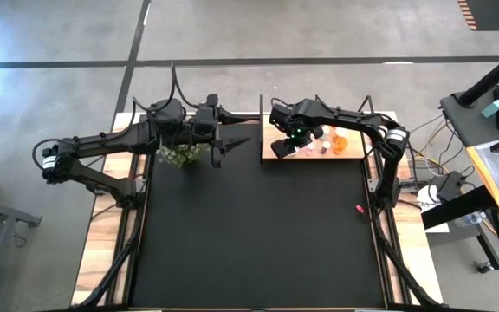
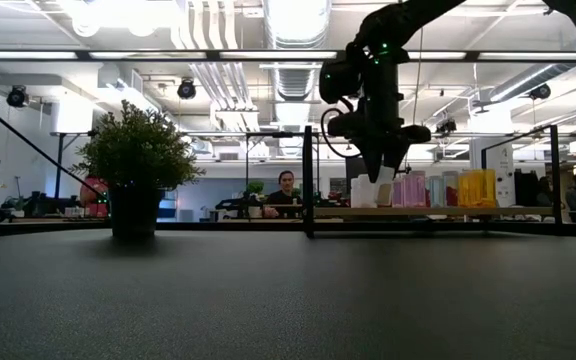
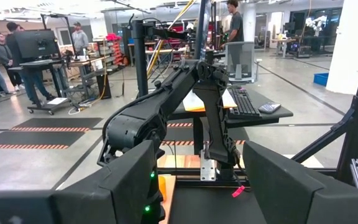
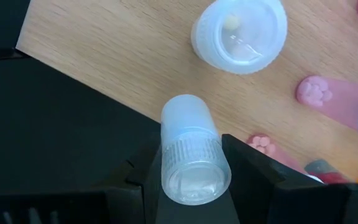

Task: Pick and place medicine bottles onto shelf by color
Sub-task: Put the white pill bottle on the shelf aligned with the other white pill bottles, then return to Home Position

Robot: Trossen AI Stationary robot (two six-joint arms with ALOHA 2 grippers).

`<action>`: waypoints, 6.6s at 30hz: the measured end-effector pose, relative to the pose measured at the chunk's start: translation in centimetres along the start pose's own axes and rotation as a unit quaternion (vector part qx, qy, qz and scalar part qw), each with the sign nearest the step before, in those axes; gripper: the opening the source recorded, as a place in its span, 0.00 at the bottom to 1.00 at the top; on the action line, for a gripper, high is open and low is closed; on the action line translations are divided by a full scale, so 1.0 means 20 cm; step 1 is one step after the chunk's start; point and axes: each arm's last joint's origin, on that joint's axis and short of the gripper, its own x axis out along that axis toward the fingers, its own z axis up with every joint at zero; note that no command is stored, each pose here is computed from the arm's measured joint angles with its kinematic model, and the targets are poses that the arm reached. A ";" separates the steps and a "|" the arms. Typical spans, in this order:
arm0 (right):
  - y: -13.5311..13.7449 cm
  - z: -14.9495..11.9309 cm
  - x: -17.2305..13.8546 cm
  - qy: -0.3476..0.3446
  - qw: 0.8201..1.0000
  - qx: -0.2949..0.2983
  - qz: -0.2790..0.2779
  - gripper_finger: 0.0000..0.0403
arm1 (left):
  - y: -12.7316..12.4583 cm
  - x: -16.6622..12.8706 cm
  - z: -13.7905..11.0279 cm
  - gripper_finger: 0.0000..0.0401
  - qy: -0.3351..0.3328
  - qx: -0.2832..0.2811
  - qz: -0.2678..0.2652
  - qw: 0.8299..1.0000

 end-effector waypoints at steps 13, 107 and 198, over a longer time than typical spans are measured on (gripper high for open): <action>0.00 0.01 0.01 -0.009 1.000 -0.020 0.000 0.34 | 0.00 0.00 0.00 0.58 0.000 -0.001 0.000 1.000; -0.02 -0.93 -0.13 -0.505 0.794 -0.203 0.273 0.51 | -0.03 -0.74 -0.70 0.58 -0.113 -0.123 0.120 0.979; -0.32 -1.21 0.25 -0.545 0.719 -0.092 0.422 0.51 | -0.09 -0.83 -1.08 0.58 -0.133 -0.166 0.050 0.976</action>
